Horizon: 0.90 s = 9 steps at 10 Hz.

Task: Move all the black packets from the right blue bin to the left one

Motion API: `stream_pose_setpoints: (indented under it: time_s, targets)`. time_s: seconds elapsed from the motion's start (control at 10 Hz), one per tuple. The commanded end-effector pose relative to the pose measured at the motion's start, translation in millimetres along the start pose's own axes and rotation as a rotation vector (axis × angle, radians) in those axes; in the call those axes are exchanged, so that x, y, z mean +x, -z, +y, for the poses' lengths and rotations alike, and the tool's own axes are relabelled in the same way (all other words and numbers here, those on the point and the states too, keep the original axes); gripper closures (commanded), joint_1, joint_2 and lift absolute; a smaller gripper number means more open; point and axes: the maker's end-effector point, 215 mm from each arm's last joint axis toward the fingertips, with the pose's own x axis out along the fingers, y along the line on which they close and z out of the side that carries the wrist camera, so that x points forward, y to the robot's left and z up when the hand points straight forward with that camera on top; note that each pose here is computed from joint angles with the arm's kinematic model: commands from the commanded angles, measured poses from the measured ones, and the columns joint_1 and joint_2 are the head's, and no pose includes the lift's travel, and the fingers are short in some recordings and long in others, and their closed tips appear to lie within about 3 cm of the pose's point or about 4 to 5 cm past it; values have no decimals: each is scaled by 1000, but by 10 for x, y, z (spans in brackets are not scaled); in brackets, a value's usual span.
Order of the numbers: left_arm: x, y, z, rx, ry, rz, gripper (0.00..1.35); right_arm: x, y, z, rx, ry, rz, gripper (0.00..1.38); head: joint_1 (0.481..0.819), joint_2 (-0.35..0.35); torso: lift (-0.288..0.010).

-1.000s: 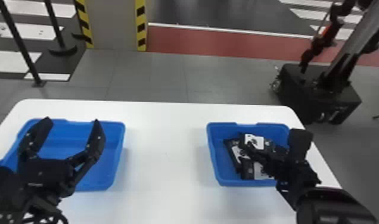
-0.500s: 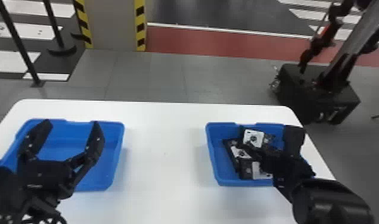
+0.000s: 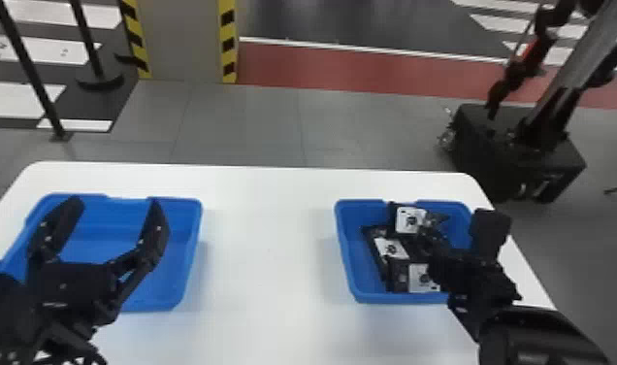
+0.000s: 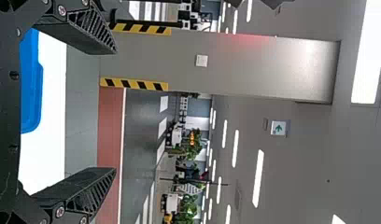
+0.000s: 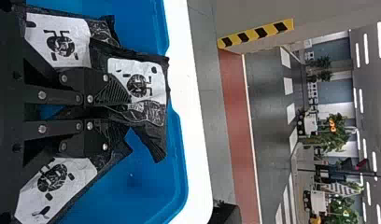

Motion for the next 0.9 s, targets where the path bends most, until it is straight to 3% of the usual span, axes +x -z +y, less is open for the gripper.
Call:
stream_pose_setpoints:
  time_s: [0.0, 0.3, 0.6, 0.8]
  targets:
    - [0, 5, -8, -3, 0, 1, 134, -18, 18, -3, 6, -1, -8, 1159, 695, -144, -110]
    - [-7, -37, 2, -9, -3, -12, 134, -396, -86, 242, 96, -75, -82, 1159, 695, -140, -110]
    - [-114, 197, 45, -140, -20, 48, 134, -809, -634, 827, 258, -315, -225, 1159, 695, -87, -110]
    - [-113, 191, 27, -226, -23, 41, 136, -952, -755, 1330, 349, -542, -211, 1159, 695, -43, -110]
